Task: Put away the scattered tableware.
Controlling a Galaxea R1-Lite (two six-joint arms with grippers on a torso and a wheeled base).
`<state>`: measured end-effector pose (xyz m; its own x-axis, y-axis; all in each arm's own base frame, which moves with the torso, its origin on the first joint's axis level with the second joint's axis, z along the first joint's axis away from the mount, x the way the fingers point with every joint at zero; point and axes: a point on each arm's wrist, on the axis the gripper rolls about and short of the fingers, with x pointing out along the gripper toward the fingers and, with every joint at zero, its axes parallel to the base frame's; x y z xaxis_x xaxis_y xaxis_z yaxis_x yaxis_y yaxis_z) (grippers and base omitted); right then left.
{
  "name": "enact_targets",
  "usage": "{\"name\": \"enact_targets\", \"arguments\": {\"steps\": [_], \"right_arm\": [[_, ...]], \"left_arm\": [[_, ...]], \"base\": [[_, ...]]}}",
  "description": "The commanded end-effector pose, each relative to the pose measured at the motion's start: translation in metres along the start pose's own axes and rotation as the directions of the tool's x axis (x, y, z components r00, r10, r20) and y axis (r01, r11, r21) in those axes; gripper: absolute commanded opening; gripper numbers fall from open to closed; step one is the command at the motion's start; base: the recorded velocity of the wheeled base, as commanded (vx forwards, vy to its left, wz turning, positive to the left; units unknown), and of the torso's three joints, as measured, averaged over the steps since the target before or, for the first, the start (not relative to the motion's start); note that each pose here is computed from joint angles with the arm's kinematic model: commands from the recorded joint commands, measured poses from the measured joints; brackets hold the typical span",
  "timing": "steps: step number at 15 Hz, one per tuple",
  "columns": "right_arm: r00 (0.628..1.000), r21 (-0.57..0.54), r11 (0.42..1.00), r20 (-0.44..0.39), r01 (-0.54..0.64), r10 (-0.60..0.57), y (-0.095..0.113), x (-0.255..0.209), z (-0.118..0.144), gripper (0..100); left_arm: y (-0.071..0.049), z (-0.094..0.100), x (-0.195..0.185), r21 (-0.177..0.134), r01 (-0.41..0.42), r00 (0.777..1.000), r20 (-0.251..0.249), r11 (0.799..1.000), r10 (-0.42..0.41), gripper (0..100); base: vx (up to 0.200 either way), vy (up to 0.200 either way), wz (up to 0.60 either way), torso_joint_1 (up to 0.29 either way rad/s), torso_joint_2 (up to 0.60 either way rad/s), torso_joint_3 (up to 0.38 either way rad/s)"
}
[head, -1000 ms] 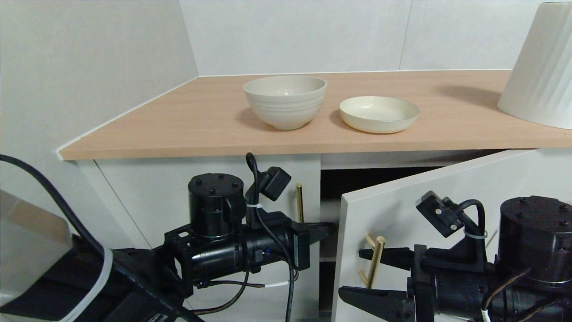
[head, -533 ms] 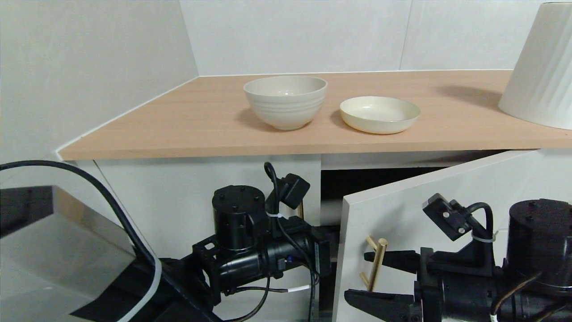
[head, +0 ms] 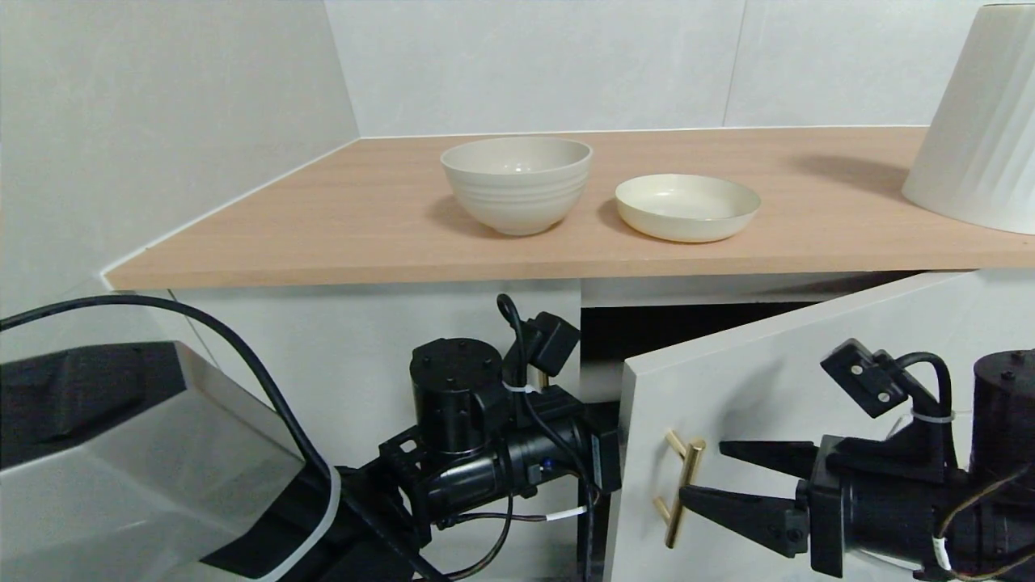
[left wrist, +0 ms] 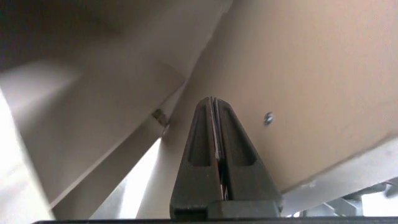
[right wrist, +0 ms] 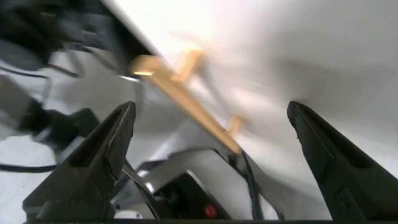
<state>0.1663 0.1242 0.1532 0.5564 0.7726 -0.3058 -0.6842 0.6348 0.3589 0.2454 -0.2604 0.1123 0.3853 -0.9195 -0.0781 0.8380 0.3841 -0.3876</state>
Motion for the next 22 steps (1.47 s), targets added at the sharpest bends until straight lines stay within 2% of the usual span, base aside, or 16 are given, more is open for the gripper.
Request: {"name": "enact_targets", "arguments": {"steps": [1,5,9,13,22], "right_arm": [[1.000,0.002,1.000,-0.004,0.001,-0.001,0.011,-0.030,0.003,100],[1.000,0.010,1.000,-0.022,-0.001,0.001,0.019,-0.054,-0.002,100],[0.999,0.014,1.000,-0.042,-0.017,0.018,0.019,-0.055,-0.005,100],[0.999,0.013,1.000,-0.042,-0.022,0.023,0.020,-0.055,-0.005,100],[0.999,0.009,1.000,-0.037,-0.025,0.025,0.020,-0.056,-0.005,100]], "left_arm": [[-0.001,0.003,-0.001,0.004,0.000,1.000,0.011,1.000,0.000,0],[-0.001,0.004,-0.001,0.004,-0.021,1.000,0.022,1.000,0.020,0],[-0.006,0.000,0.001,0.003,-0.010,1.000,0.008,1.000,0.010,0],[-0.007,0.001,0.001,0.005,-0.007,1.000,0.013,1.000,0.007,0],[-0.005,0.001,0.005,0.003,-0.007,1.000,0.013,1.000,0.007,0]], "base": [[0.000,0.000,0.00,0.000,0.00,0.000],[0.000,0.000,0.00,0.000,0.00,0.000],[0.000,0.000,0.00,0.000,0.00,0.000],[-0.200,0.000,0.00,0.005,0.00,-0.004],[0.000,0.000,0.00,0.000,0.00,0.000]]}}
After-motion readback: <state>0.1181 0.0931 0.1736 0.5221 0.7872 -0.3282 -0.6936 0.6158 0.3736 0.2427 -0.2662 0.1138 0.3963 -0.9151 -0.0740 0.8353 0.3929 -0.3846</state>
